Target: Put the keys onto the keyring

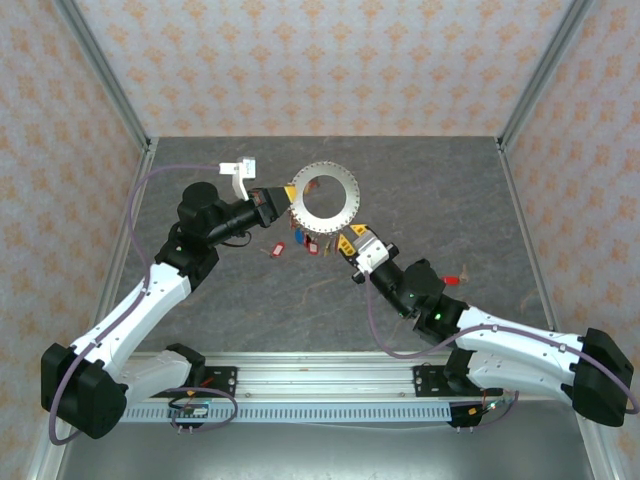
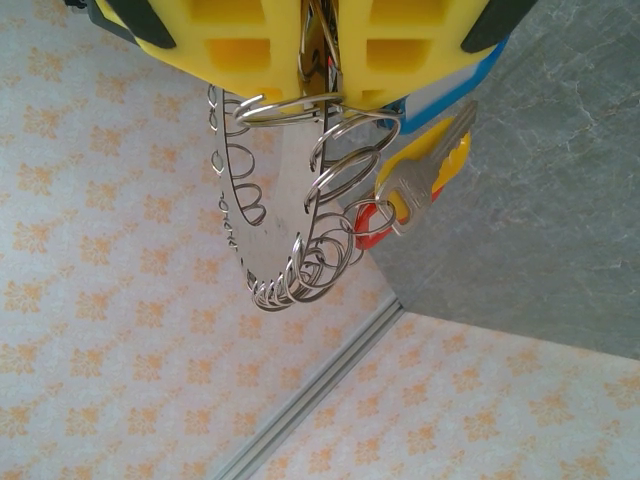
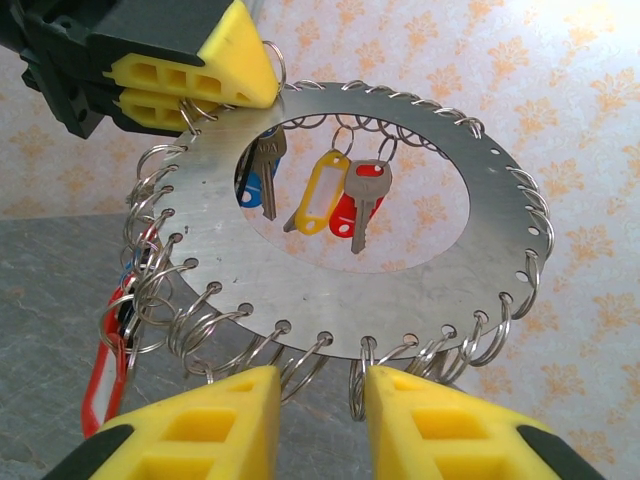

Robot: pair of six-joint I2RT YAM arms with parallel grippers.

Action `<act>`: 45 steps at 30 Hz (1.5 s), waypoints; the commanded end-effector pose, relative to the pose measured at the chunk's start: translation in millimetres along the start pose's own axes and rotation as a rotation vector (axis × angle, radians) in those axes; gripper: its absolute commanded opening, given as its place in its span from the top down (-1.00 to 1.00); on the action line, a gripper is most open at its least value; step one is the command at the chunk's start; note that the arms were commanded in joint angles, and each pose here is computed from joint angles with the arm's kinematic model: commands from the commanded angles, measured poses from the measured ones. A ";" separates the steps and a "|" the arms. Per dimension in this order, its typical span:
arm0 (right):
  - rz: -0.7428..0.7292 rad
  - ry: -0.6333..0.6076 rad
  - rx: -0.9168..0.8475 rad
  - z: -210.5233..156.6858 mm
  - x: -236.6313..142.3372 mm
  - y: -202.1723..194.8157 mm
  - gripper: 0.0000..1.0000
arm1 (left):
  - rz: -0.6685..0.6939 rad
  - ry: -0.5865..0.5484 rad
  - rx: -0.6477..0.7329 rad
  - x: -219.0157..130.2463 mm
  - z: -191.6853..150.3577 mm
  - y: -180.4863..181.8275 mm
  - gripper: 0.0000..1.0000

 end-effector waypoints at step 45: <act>0.057 -0.046 0.035 0.5 -4.9 5.0 0.48 | -0.045 -0.091 0.053 -12.7 12.4 -22.5 1.00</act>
Point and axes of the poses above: each hand's point on the last joint's axis, 136 mm out from that joint toward the fingers, its own x axis out along the fingers, its own y axis along the line the jaws close on, z = x × y, the point moved 10 cm from there along -x, back along the fingers, and after that the axes turned 12 degrees about -x, right-handed, at the moved point
